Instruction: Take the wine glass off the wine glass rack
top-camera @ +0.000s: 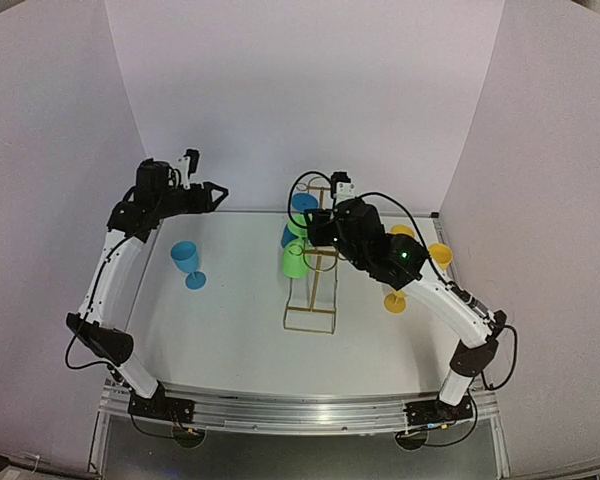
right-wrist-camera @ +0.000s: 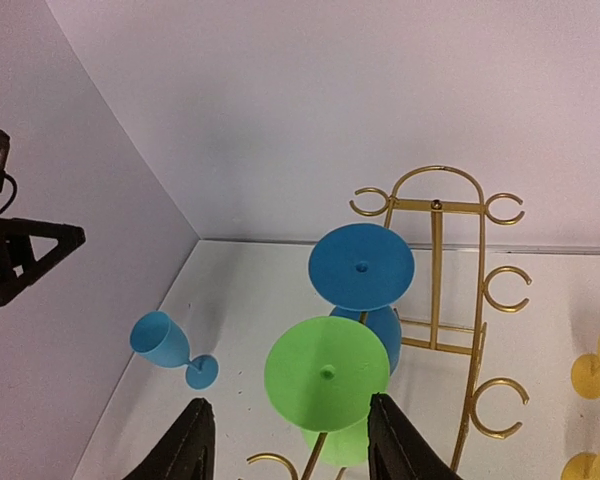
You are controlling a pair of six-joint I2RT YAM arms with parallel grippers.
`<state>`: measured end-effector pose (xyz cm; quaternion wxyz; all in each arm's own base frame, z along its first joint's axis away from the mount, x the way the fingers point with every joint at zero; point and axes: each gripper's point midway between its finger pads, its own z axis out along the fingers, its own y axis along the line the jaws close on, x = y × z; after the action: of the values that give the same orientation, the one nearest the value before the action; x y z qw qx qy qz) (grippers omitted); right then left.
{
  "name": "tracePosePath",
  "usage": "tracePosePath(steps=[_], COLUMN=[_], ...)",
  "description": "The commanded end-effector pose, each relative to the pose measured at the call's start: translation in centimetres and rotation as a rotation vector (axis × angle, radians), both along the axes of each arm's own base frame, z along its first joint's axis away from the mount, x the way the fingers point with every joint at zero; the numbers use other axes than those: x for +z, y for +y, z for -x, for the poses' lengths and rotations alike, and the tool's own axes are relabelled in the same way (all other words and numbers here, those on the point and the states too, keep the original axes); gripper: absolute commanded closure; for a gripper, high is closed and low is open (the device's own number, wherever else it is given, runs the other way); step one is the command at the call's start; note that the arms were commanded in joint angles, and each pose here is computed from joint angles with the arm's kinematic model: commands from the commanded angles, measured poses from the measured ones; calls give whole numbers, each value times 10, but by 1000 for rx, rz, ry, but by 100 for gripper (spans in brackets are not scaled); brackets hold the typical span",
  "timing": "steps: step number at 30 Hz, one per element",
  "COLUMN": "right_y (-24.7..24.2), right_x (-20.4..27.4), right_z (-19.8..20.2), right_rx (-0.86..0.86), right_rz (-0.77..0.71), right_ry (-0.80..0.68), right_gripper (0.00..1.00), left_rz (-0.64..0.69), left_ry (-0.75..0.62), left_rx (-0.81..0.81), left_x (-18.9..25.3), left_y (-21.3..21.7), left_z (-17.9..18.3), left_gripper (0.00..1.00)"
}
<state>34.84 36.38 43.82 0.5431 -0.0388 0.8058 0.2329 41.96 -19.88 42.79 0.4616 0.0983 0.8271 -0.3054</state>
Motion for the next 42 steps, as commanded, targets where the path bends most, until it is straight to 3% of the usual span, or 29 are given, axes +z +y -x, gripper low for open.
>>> tracePosePath(steps=[1,6,14,23,42], right_y=[-14,-15,-12,-13,-45], right_x=[-18,-37,-56,-63,-69], right_z=[-25,-41,-49,-46,-45], right_rx=[-64,-69,-65,-59,-155], right_rz=[-1,-4,3,6,90], right_ry=[38,86,127,146,114], right_gripper=[56,59,59,59,59], left_rz=[163,249,252,249,241], left_ry=[191,264,381,407,418], left_rx=[-153,-246,-289,-284,-259], left_x=[-3,0,-36,-52,-60], left_y=[-72,-124,-168,-180,-180], left_z=[23,35,38,28,22], left_gripper=[32,31,35,41,70])
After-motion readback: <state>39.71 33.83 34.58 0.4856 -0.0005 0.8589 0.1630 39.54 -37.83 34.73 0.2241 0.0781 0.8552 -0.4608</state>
